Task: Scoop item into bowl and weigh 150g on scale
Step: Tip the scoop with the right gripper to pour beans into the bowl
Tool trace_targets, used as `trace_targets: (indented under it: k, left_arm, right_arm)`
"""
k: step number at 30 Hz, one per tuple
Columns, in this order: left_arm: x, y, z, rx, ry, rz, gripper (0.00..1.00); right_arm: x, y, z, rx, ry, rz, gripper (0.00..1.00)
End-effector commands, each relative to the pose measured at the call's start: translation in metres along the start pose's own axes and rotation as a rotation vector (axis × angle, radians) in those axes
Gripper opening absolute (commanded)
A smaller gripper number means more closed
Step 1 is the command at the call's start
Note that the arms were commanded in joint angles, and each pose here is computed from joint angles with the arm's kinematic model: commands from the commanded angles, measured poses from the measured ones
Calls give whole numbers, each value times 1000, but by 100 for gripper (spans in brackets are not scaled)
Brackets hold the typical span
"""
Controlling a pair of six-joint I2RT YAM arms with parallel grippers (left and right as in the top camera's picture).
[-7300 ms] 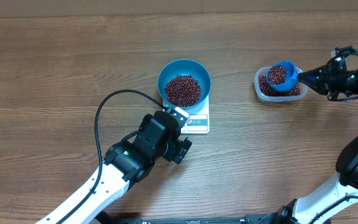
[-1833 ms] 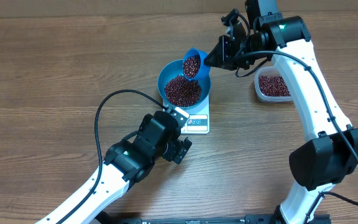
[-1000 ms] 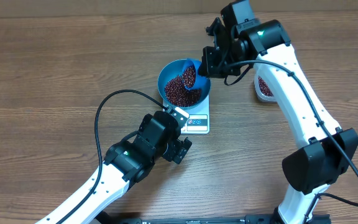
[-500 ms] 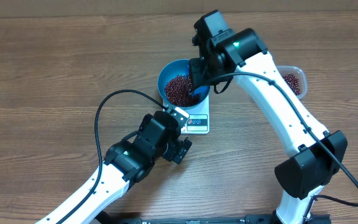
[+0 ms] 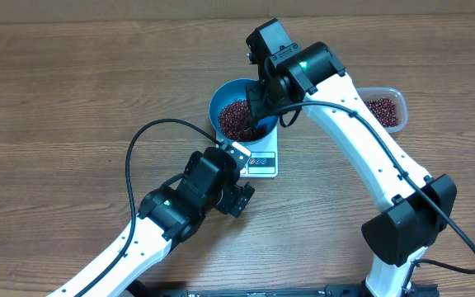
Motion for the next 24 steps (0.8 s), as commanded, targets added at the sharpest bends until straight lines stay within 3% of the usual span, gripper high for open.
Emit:
trace_targets:
  k: [1,24]
  left_arm:
    - [2,-3,-5,16,6,13,100]
    - [2,-3,-5,16,6,13,100]
  right_arm:
    - [5,29,11,-85,-1,21,4]
    - [3,29,13,-98,-2,11,4]
Point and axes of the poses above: each gripper's point midway between its finger pads, its own y axis back along the fingers, its own x axis along the line the jaws close on, z = x × y, the point moved 2 cm from there along y, back along the fingers, and after that the axes turned 5 degrees about -y, right-handed, at the moved point
